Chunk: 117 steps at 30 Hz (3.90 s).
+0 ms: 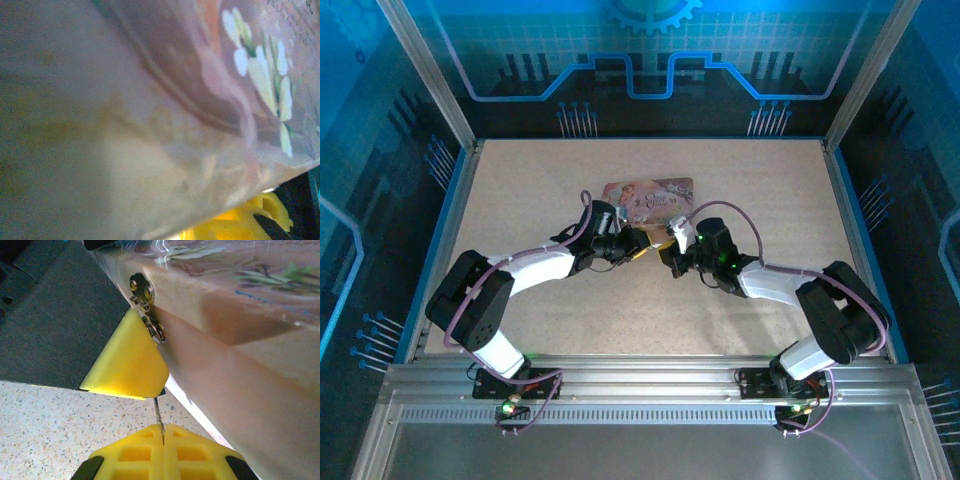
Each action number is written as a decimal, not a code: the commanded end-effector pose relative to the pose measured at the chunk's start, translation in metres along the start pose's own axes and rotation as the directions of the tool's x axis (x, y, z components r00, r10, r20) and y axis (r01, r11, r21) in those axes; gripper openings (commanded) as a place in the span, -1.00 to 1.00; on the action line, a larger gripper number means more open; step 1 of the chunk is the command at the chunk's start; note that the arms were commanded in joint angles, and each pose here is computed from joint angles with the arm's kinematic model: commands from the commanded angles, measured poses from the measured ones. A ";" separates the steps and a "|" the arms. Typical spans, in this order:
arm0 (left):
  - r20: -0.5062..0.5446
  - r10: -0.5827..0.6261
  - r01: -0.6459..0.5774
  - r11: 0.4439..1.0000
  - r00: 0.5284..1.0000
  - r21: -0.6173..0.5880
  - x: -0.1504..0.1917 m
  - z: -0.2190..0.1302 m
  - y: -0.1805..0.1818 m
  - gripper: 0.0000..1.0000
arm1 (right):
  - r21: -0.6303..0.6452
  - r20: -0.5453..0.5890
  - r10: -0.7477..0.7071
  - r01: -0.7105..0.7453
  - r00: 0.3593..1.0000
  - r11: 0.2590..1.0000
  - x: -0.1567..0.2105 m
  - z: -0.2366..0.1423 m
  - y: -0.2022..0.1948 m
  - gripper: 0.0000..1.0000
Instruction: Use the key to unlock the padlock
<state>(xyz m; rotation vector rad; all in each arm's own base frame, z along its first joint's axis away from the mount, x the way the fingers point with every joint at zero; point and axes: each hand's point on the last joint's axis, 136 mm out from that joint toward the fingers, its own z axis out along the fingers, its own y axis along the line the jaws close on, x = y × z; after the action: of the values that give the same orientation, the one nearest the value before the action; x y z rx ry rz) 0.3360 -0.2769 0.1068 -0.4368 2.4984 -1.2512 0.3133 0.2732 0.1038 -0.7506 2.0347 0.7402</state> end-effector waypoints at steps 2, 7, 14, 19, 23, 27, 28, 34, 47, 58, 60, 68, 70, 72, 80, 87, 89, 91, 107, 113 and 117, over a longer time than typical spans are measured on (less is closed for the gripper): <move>-0.036 0.020 -0.019 0.999 0.999 0.033 0.006 0.001 -0.014 -0.83 | -0.101 0.132 -0.022 0.036 0.991 0.994 -0.042 0.008 0.024 -1.00; -0.032 0.013 -0.011 0.999 0.999 0.048 0.005 0.001 -0.016 -0.83 | -0.124 0.139 0.006 0.012 0.990 0.992 -0.045 0.014 0.026 -1.00; -0.020 0.007 -0.006 0.998 1.000 0.058 0.003 0.001 -0.019 -0.83 | -0.093 0.131 0.026 -0.014 0.991 0.996 -0.032 0.006 0.021 -1.00; -0.012 0.000 0.001 0.997 1.000 0.072 0.001 0.000 -0.023 -0.83 | -0.103 0.125 0.050 -0.038 0.991 0.994 -0.021 0.006 0.020 -1.00; -0.008 -0.002 0.003 0.997 1.000 0.082 -0.001 -0.001 -0.027 -0.83 | -0.118 0.136 0.063 -0.047 0.989 0.992 -0.020 0.006 0.023 -1.00; -0.013 -0.006 0.007 0.995 1.000 0.103 -0.001 -0.001 -0.033 -0.83 | -0.142 0.149 0.077 -0.056 0.986 0.988 -0.022 0.011 0.025 -1.00; -0.014 -0.003 0.005 0.994 1.000 0.108 -0.001 -0.002 -0.036 -0.83 | -0.145 0.152 0.079 -0.057 0.985 0.988 -0.022 0.013 0.025 -1.00; -0.020 0.009 -0.007 0.994 1.000 0.107 0.000 -0.005 -0.040 -0.83 | -0.162 0.187 0.062 -0.031 0.980 0.986 -0.034 0.021 0.025 -1.00; -0.035 0.032 -0.029 0.996 0.999 0.084 0.004 -0.008 -0.037 -0.83 | -0.115 0.185 0.042 -0.021 0.982 0.993 -0.027 0.007 0.007 -1.00; -0.050 0.051 -0.048 0.996 0.997 0.072 0.008 -0.014 -0.039 -0.83 | -0.075 0.190 -0.033 0.048 0.981 0.996 -0.036 0.009 -0.004 -1.00; -0.053 0.050 -0.046 0.996 0.997 0.071 0.008 -0.014 -0.038 -0.83 | -0.070 0.190 -0.043 0.058 0.981 0.996 -0.037 0.009 -0.004 -1.00; -0.053 0.046 -0.042 0.997 0.998 0.072 0.008 -0.013 -0.037 -0.83 | -0.101 0.214 -0.043 0.066 0.976 0.993 -0.046 0.011 0.001 -1.00; -0.051 0.047 -0.043 0.996 0.998 0.073 0.008 -0.012 -0.037 -0.83 | -0.111 0.231 -0.034 0.061 0.972 0.992 -0.050 0.010 0.002 -1.00; -0.050 0.044 -0.040 0.997 0.998 0.073 0.007 -0.012 -0.037 -0.83 | -0.124 0.248 -0.022 0.055 0.969 0.991 -0.057 0.009 0.005 -1.00; -0.039 0.024 -0.022 0.998 0.999 0.052 0.005 0.001 -0.023 -0.83 | -0.118 0.172 0.049 -0.029 0.984 0.993 -0.028 0.013 0.001 -1.00; -0.026 0.004 -0.003 1.000 1.000 0.027 0.003 0.019 -0.005 -0.83 | -0.100 0.096 0.116 -0.106 0.989 0.989 0.005 0.028 -0.009 -1.00; -0.019 0.004 -0.003 1.000 1.000 0.019 0.002 0.022 -0.002 -0.82 | -0.099 0.074 0.130 -0.122 0.989 0.988 0.012 0.032 -0.010 -1.00; -0.016 0.003 -0.003 1.000 1.000 0.015 0.002 0.025 0.001 -0.76 | -0.097 0.055 0.145 -0.139 0.988 0.985 0.018 0.035 -0.012 -1.00; 0.050 0.021 -0.020 1.000 0.999 -0.020 0.002 0.009 0.016 -0.04 | -0.054 -0.079 0.242 -0.247 0.967 0.968 0.057 0.039 -0.019 -1.00; 0.113 0.028 -0.026 1.000 0.993 -0.018 0.000 -0.018 0.018 0.15 | -0.062 -0.118 0.275 -0.284 0.954 0.957 0.055 0.035 -0.013 -1.00; 0.182 0.028 -0.031 0.999 0.983 0.014 -0.001 -0.035 0.020 0.04 | -0.075 -0.158 0.311 -0.326 0.937 0.942 0.050 0.029 -0.004 -1.00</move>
<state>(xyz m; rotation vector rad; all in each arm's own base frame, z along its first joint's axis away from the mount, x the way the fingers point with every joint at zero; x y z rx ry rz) 0.3202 -0.2521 0.1091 -0.4632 2.3895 -1.1896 0.3167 0.2787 0.0413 -0.5647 2.2261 0.9477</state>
